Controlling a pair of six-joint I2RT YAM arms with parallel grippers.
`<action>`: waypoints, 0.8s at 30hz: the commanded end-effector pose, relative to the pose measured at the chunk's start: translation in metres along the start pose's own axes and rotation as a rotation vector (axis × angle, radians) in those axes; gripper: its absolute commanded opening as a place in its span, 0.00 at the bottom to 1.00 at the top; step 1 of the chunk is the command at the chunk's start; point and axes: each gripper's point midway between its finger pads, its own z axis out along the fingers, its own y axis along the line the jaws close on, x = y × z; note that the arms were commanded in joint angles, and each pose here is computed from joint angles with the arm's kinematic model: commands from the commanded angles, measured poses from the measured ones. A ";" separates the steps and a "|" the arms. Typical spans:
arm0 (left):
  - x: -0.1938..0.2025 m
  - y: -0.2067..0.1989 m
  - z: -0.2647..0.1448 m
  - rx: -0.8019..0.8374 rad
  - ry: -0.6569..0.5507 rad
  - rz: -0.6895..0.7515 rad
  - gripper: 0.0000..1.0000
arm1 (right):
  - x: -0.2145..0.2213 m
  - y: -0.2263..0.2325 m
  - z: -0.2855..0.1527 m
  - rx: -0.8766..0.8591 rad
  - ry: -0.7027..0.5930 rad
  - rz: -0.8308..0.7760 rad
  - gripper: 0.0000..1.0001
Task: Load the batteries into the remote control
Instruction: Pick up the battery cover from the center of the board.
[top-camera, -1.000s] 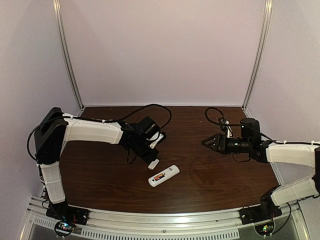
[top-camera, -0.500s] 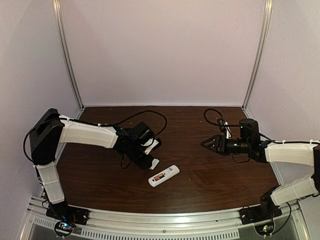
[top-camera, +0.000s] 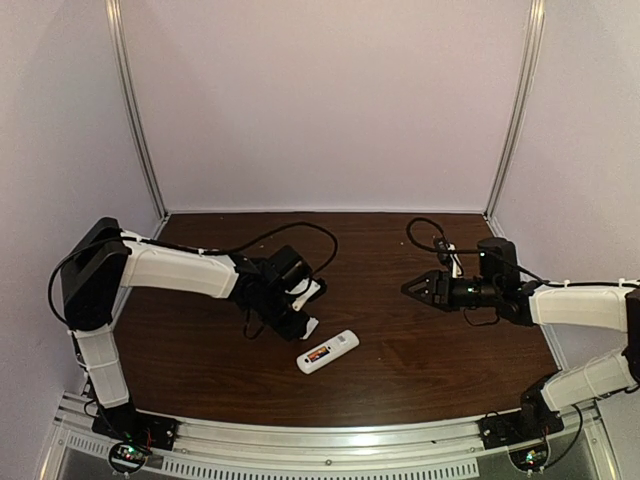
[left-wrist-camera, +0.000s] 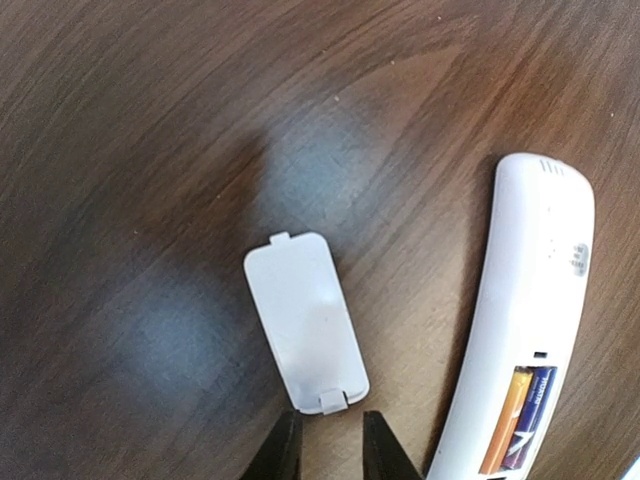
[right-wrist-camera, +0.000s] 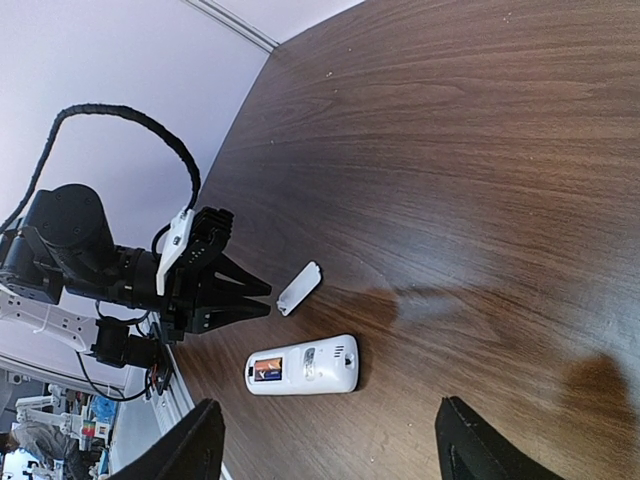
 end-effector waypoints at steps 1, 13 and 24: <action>-0.009 -0.002 0.007 0.004 -0.019 0.019 0.24 | -0.006 0.007 0.003 -0.023 -0.005 -0.027 0.74; -0.004 -0.001 0.019 -0.004 0.004 0.033 0.17 | -0.004 0.006 0.003 -0.024 -0.001 -0.020 0.73; -0.010 -0.001 0.009 -0.010 -0.013 0.052 0.00 | -0.003 0.006 0.004 -0.028 0.003 -0.019 0.73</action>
